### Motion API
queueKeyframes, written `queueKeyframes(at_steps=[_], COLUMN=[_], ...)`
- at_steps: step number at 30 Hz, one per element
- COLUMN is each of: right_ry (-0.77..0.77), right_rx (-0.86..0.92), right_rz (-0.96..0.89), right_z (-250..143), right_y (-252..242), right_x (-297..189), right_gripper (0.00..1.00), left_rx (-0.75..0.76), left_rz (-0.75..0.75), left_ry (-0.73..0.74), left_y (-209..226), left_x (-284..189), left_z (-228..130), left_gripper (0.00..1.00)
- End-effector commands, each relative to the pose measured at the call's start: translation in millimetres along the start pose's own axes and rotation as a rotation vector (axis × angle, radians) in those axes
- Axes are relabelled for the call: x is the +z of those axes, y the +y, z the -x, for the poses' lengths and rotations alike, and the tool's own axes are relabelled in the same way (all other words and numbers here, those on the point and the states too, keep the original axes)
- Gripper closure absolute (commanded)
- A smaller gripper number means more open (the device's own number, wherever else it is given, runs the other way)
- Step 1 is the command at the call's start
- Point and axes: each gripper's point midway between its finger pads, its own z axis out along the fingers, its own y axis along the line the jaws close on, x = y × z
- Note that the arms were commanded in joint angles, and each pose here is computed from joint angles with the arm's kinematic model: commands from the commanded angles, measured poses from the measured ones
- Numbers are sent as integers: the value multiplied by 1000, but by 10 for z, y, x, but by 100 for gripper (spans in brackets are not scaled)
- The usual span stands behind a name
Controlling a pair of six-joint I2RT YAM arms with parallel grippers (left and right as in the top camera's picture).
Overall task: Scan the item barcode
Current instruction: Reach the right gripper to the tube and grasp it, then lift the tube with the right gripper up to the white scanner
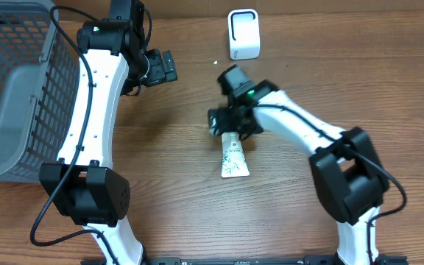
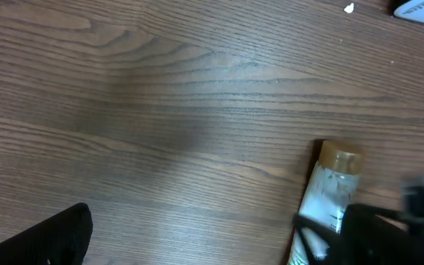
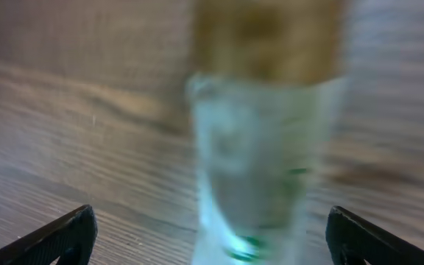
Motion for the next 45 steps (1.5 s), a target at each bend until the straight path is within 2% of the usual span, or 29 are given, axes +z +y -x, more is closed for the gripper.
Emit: queueKeyframes(at_steps=[1,7,9,11,14,18,19,20,23,33,41,45], right_ry=[22,18,6,-10,-14,-2,0,0,-1,-19,-73,-136], right_rx=[-35,30,33,33,32,34,34,34,33,28,21,32], right_rz=[-48,-101,-122,-150,-158,-165,-166,-166,-165,-179,-289,-325], right_z=[-106,-86,-59,-30,-24,-53,-59,-59,-56,18,179,388], right_y=[-2,-143,-194,-247,-261,-277,-280,-279,-277,-265,-387,-444], right_x=[149,216,209,201,198,196,196,196,196,120,-93,-276], right_gripper=[0,1,13,29,40,49,56,59,63,91,94,96], left_rx=[-8,-8,-8,-8,-8,-8,-8,-8,-8,-8,-8,-8], left_rz=[-2,-2,-2,-2,-2,-2,-2,-2,-2,-2,-2,-2], left_ry=[-13,-13,-13,-13,-13,-13,-13,-13,-13,-13,-13,-13], left_y=[-18,-18,-18,-18,-18,-18,-18,-18,-18,-18,-18,-18], left_x=[-15,-15,-15,-15,-15,-15,-15,-15,-15,-15,-15,-15], left_z=[39,39,39,39,39,39,39,39,39,39,39,39], left_gripper=[0,0,0,0,0,0,0,0,0,0,0,0])
